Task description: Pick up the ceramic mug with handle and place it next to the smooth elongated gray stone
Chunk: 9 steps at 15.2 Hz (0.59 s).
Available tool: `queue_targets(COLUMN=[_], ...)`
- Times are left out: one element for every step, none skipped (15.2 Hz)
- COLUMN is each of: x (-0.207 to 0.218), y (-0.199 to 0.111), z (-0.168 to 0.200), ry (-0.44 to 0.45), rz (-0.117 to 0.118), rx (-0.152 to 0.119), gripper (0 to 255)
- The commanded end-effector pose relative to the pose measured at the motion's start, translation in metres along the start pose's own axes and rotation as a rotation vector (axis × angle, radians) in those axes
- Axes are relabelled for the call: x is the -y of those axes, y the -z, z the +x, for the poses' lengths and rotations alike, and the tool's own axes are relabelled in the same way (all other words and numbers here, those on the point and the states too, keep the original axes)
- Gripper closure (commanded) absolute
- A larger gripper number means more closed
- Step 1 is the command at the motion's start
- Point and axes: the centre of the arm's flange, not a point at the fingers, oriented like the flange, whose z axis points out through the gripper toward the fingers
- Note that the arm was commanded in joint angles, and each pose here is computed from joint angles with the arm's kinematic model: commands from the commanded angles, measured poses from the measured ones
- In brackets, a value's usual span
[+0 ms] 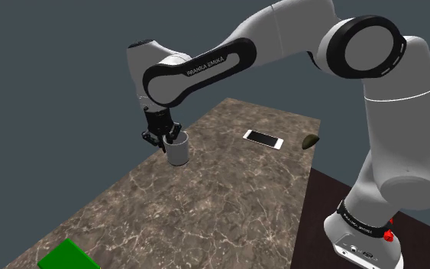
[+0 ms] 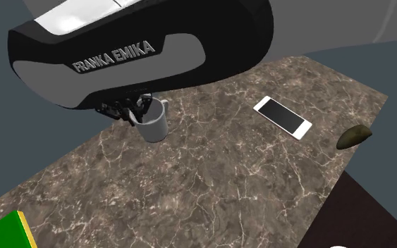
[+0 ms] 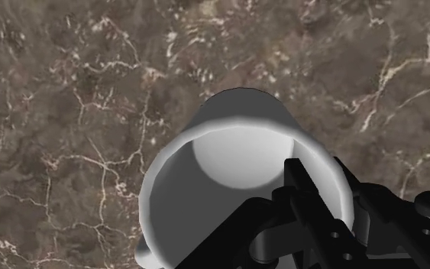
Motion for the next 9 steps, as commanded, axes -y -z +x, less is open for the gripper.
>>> queue_targets(x=[0.000, 0.000, -0.001, -0.001, -0.002, -0.002, -0.002, -0.003, -0.003], y=[0.011, 0.016, 0.022, 0.027, 0.032, 0.037, 0.043, 0.048, 0.053], z=[0.000, 0.000, 0.000, 0.000, 0.000, 0.000, 0.000, 0.000, 0.000], ry=[0.000, 0.000, 0.000, 0.000, 0.000, 0.000, 0.000, 0.000, 0.000], rz=[0.000, 0.000, 0.000, 0.000, 0.000, 0.000, 0.000, 0.000, 0.000], rx=[0.000, 0.000, 0.000, 0.000, 0.000, 0.000, 0.000, 0.000, 0.000], gripper=[255, 255, 255, 255, 255, 255, 255, 255, 255])
